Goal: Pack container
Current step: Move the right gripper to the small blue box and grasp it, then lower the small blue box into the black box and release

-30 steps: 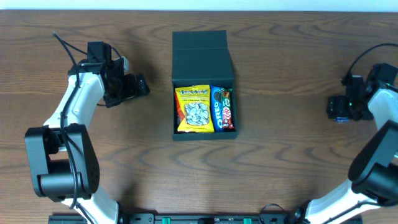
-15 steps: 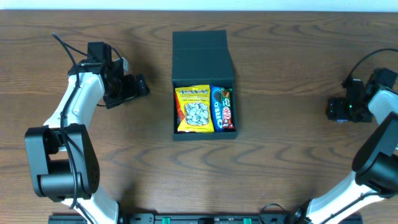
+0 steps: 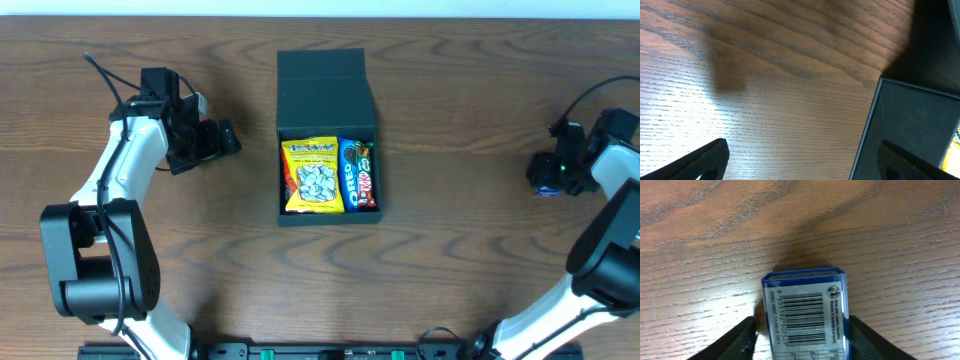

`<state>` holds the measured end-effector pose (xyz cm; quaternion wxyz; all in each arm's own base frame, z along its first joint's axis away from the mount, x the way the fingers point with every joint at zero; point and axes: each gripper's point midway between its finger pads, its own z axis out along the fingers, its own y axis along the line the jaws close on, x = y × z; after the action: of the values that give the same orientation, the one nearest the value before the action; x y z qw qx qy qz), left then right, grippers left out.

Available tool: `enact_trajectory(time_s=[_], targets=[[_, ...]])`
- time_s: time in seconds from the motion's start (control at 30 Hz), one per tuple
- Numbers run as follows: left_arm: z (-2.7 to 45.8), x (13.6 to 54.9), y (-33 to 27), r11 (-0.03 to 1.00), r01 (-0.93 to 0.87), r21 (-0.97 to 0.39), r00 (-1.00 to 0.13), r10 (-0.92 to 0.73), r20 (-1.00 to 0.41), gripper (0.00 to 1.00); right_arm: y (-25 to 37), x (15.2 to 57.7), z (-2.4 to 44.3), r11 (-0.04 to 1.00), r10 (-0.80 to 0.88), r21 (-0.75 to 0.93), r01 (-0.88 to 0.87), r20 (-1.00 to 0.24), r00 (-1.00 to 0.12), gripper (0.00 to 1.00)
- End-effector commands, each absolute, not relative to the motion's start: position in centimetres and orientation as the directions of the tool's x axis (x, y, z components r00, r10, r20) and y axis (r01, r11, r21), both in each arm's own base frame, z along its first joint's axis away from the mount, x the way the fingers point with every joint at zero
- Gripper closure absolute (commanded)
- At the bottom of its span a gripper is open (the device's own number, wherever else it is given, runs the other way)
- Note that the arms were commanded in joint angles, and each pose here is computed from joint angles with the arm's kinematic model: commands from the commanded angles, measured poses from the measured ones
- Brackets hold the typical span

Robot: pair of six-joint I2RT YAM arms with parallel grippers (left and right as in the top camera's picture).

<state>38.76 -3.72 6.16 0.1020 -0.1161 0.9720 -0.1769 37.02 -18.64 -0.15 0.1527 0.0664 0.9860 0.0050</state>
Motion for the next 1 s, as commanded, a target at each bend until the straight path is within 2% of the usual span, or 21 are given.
enact_trajectory(time_s=[0.0, 0.17, 0.6, 0.73, 0.83, 0.97], targets=[[5.9, 38.6, -3.9, 0.906, -0.197, -0.374, -0.953, -0.266, -0.144, 0.04, -18.0, 36.8, -0.8, 0.987, 0.157, 0.082, 0.138, -0.294, -0.943, 0.48], [5.9, 38.6, -3.8, 0.906, -0.196, -0.374, -0.953, -0.266, -0.144, 0.05, -18.0, 36.8, -0.8, 0.983, 0.179, 0.091, 0.159, -0.291, -0.940, 0.60], [5.9, 38.7, -3.9, 0.906, -0.196, -0.374, -0.953, -0.266, -0.144, 0.05, -16.7, 37.7, -0.5, 0.956, 0.284, 0.158, 0.247, -0.286, -0.915, 0.81], [5.9, 38.7, -3.9, 0.906, -0.196, -0.374, -0.953, -0.266, -0.145, 0.05, -14.6, 39.5, 1.0, 0.948, 0.285, 0.231, 0.220, -0.303, -0.909, 0.87], [5.9, 38.7, -3.9, 0.906, -0.196, -0.374, -0.953, -0.266, -0.145, 0.05, -12.5, 41.1, 3.1, 0.952, 0.244, 0.258, 0.167, -0.304, -0.921, 0.98], [6.0, 38.7, -3.8, 0.907, -0.195, -0.374, -0.953, -0.265, -0.146, 0.05, -7.5, 44.0, 7.3, 0.964, 0.144, 0.260, 0.060, -0.318, -0.937, 0.98]])
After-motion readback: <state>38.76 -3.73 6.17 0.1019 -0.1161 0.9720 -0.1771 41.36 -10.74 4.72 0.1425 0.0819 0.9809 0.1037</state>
